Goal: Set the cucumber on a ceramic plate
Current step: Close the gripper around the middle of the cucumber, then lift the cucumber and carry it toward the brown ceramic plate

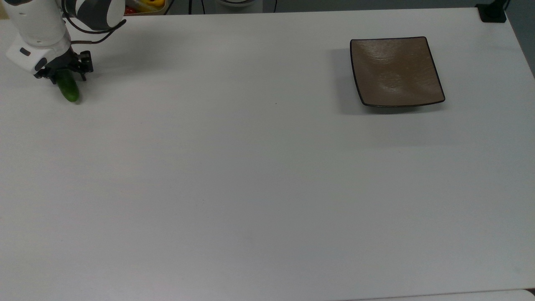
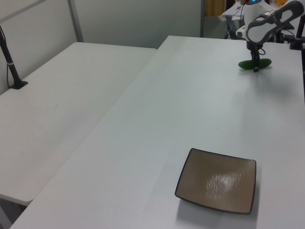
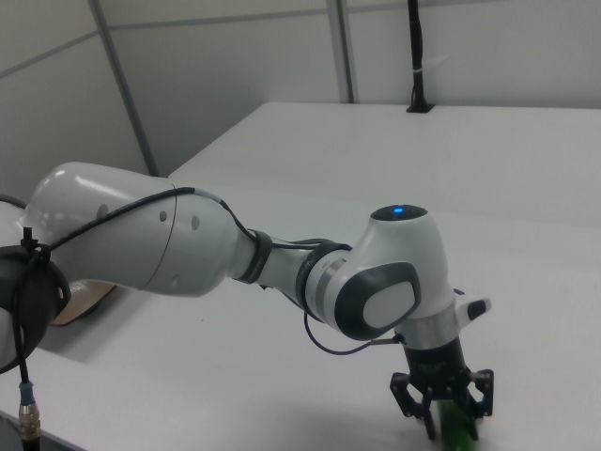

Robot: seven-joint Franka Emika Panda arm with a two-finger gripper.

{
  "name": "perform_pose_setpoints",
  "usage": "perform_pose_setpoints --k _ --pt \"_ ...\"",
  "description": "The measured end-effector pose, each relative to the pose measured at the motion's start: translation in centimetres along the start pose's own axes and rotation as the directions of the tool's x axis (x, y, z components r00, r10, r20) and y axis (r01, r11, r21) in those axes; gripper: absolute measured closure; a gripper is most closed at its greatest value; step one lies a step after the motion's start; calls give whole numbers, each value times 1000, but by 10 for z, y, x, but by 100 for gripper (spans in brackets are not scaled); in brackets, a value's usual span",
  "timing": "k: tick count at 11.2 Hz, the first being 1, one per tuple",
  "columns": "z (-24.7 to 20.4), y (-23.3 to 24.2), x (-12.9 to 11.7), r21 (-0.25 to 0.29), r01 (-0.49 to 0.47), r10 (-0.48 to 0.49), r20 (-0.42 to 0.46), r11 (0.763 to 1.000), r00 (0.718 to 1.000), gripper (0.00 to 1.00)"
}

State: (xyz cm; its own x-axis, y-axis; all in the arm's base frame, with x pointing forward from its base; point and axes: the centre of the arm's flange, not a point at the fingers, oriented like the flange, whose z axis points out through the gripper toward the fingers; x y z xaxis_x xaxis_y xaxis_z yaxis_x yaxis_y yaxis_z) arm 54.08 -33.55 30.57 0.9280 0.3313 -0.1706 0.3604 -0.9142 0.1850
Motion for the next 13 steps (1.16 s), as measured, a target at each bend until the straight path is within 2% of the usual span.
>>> perform_pose_setpoints --k 1,2,6,9,13 --pt "0 0 0 0 0 0 0 1000 1000 45" --pt "-1 0 0 -1 0 0 -1 1000 1000 58" --pt "-21 3 0 -18 -3 3 -17 1000 1000 58" --pt "-90 -11 -2 -10 1 -1 -32 1000 999 58" --pt "-194 -57 -4 95 14 -6 -84 995 996 58"
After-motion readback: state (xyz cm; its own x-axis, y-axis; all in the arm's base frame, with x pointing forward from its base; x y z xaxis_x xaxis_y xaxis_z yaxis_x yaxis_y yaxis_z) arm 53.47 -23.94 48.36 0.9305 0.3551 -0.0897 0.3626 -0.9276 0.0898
